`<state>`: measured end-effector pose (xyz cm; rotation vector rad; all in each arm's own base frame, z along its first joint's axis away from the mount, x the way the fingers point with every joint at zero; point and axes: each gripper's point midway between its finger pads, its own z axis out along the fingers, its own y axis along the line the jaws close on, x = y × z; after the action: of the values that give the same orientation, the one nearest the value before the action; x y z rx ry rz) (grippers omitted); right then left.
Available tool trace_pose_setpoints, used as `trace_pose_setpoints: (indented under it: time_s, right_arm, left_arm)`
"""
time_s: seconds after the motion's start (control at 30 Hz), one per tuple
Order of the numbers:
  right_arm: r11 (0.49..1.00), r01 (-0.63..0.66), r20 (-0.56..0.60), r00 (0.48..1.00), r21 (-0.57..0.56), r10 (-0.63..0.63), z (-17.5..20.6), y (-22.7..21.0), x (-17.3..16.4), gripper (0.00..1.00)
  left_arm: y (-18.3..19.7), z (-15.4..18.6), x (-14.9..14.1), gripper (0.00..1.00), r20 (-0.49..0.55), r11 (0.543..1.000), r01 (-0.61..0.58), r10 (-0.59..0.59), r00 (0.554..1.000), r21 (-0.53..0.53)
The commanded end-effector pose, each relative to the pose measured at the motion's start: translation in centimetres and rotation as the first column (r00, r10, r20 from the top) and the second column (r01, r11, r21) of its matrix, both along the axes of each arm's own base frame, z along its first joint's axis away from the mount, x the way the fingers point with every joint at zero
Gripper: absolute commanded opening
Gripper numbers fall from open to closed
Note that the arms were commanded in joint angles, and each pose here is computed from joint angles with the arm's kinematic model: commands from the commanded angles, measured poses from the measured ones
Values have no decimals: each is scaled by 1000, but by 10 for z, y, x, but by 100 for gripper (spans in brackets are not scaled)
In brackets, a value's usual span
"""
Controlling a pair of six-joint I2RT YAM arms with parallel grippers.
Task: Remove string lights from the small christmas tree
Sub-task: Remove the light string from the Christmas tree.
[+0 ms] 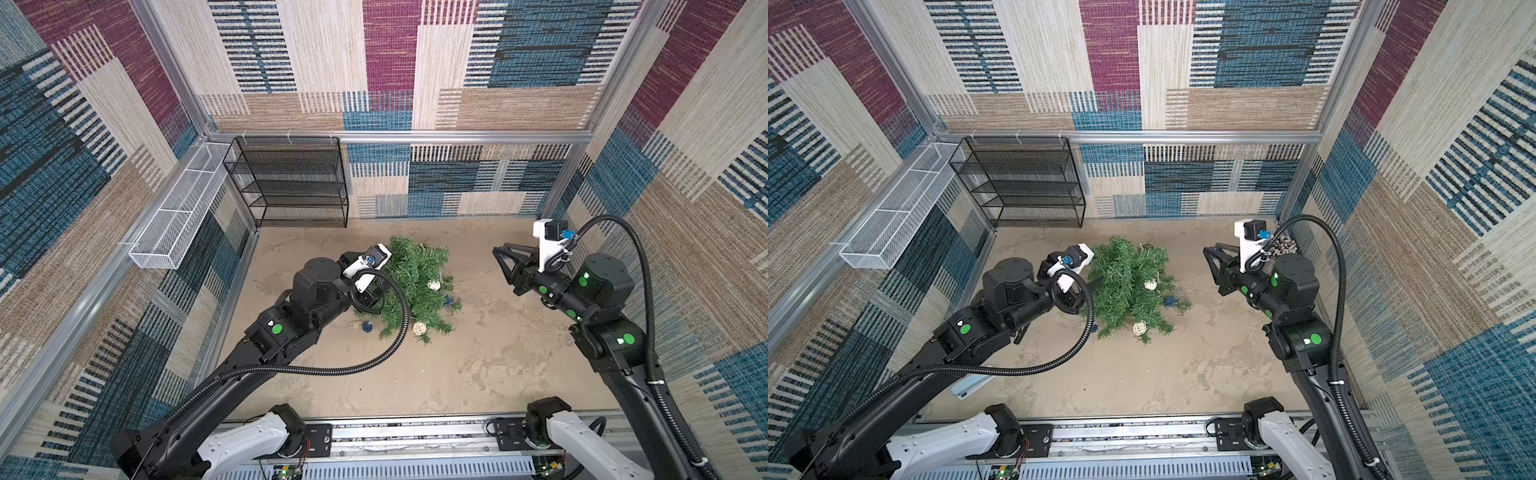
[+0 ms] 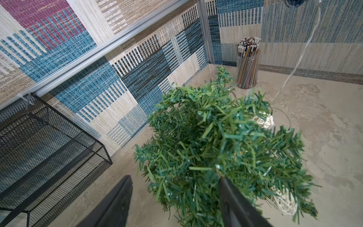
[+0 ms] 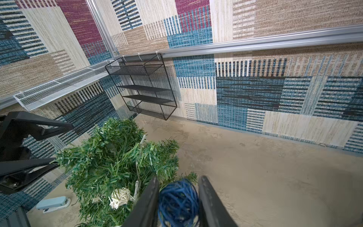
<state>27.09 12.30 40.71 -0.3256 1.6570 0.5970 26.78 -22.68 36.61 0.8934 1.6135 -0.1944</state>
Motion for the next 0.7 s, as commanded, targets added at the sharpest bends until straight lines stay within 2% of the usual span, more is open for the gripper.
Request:
trace_pose_setpoints:
  time_s: [0.0,0.13,0.27,0.67]
  right_arm:
    - [998,-67,87,994,16,65,26,9,-5,36]
    - [998,-62,114,992,3,62,41,8,0,36]
    - [1000,-5,113,994,-30,8,48,-4,15,36]
    - [998,65,140,988,2,-65,71,-43,71,36]
  left_arm:
    - [3,3,2,71,6,1000,-20,20,1000,-1]
    - [3,4,3,71,9,1000,-24,24,1000,5]
    - [4,6,3,71,12,1000,-26,26,1000,9]
    - [-1,26,8,71,67,1000,-16,15,998,11]
